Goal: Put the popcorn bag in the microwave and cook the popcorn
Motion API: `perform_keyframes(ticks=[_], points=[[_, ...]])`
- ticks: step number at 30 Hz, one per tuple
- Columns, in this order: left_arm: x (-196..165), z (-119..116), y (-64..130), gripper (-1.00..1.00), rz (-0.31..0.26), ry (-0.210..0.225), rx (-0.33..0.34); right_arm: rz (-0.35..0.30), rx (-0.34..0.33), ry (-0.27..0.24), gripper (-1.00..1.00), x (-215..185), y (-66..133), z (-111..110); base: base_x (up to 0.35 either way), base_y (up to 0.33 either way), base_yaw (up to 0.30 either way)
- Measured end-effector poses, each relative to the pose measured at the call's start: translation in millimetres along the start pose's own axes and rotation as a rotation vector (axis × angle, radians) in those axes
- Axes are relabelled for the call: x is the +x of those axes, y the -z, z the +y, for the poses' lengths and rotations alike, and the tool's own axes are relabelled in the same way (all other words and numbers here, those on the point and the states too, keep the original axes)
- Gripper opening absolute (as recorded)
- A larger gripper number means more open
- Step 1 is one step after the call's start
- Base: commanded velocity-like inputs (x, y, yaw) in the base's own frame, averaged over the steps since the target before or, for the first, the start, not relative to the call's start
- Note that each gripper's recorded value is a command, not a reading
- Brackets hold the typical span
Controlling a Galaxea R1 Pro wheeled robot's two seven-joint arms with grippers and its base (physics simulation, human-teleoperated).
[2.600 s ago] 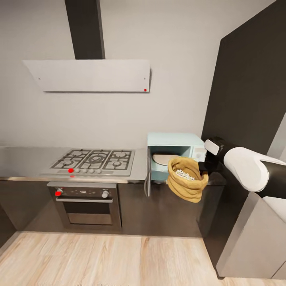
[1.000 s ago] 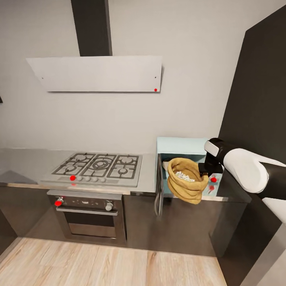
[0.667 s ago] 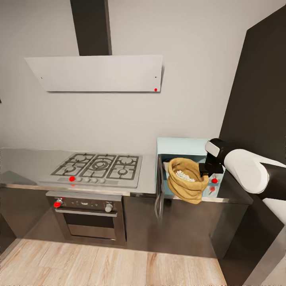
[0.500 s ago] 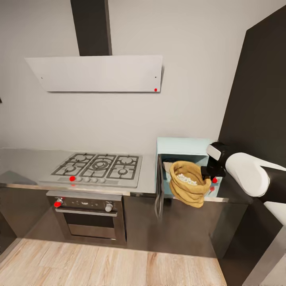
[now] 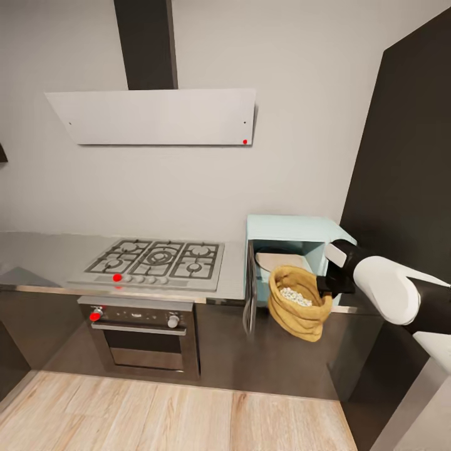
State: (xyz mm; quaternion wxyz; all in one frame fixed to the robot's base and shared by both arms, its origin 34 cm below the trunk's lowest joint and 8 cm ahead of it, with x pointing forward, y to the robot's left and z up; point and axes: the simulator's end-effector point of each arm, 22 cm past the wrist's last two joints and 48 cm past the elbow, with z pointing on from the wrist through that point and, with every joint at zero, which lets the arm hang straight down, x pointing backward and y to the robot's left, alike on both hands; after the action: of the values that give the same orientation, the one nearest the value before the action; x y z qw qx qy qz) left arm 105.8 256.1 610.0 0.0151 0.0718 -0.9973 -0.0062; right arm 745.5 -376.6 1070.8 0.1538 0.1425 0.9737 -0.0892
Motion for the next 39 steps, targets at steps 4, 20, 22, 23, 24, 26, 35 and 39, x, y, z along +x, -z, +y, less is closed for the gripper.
perform_keyframes(ticks=[4,20,22,23,24,26,35,39], points=[[0,0,0.0,1.0,0.0,0.0,0.0,0.048,-0.006,-0.173,-1.0,10,-0.4,-2,0.0,0.0,0.0],[0,-1,0.0,1.0,0.001,0.0,0.002,-0.052,0.106,-0.421,-1.0,-18,18.4,-41,0.0,0.0,0.0],[0,-1,0.0,1.0,0.001,0.0,0.002,-0.066,0.125,-0.446,-1.0,-20,19.6,-45,0.0,0.0,0.0],[0,-1,0.0,1.0,0.001,0.0,0.002,-0.067,0.127,-0.451,-1.0,-20,19.9,-44,0.0,0.0,0.0],[0,-1,0.0,1.0,0.001,0.0,0.002,-0.068,0.127,-0.456,-1.0,-20,20.3,-43,0.0,0.0,0.0],[0,-1,0.0,1.0,0.001,0.0,0.002,-0.065,0.108,-0.477,-1.0,-20,21.1,-37,0.0,0.0,0.0],[0,-1,0.0,1.0,0.001,0.0,0.002,-0.039,0.13,-0.617,-1.0,-13,31.9,-23,0.0,0.0,0.0],[0,-2,0.0,1.0,0.001,0.0,0.002,-0.04,0.132,-0.623,-1.0,-13,32.4,-23,0.0,0.0,0.0]])
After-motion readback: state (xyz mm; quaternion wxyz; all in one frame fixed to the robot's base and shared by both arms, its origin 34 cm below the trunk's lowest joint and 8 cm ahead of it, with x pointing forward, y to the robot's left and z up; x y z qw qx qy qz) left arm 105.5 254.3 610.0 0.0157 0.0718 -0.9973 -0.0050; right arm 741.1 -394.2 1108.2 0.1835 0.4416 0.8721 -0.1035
